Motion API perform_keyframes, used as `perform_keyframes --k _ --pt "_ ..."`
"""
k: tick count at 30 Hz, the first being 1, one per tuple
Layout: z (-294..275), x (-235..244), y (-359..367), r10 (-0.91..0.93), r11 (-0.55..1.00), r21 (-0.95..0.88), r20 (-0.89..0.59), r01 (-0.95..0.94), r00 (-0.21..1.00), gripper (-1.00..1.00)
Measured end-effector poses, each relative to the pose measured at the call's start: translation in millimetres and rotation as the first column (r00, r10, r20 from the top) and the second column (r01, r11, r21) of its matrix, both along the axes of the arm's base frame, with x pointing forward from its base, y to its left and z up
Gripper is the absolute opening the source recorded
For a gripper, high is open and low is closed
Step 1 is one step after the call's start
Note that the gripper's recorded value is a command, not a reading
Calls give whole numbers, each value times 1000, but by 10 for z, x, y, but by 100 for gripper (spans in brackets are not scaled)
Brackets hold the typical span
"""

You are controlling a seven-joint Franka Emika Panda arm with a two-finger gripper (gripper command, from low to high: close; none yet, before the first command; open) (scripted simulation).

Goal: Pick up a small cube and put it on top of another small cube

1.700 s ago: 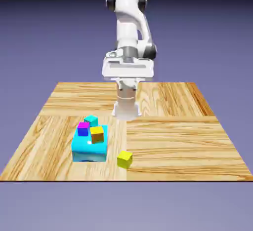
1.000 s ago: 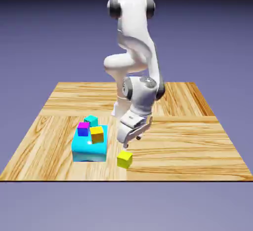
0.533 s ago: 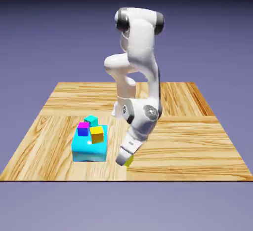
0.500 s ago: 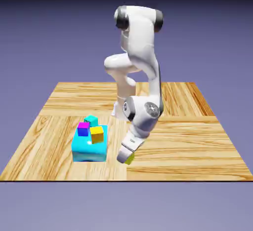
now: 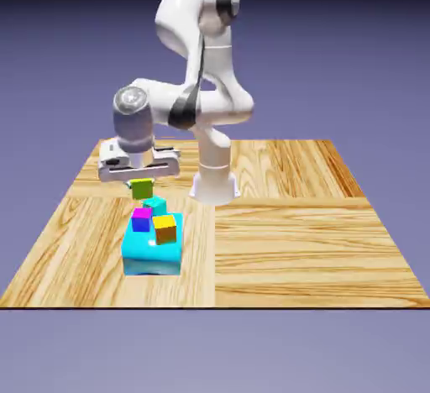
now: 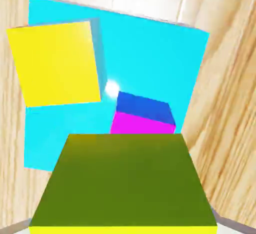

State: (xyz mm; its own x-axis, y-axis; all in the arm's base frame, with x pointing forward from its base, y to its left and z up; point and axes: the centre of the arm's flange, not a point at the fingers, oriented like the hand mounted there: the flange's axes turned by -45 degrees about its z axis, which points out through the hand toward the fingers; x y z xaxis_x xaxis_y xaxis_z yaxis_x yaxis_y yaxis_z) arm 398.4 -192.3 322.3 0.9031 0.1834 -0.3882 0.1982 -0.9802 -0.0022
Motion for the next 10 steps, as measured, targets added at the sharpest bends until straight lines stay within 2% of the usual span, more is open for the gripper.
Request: perform_keyframes --k 3,4,6,10 --pt "-435 -133 -29 -1 1000 0 0 1 1000 -100" --pt "-510 -165 -40 -3 1000 0 0 3 1000 100" --pt "-510 -166 -42 -3 1000 -2 0 3 1000 100" --pt "70 19 10 3 1000 -2 0 -3 1000 100"
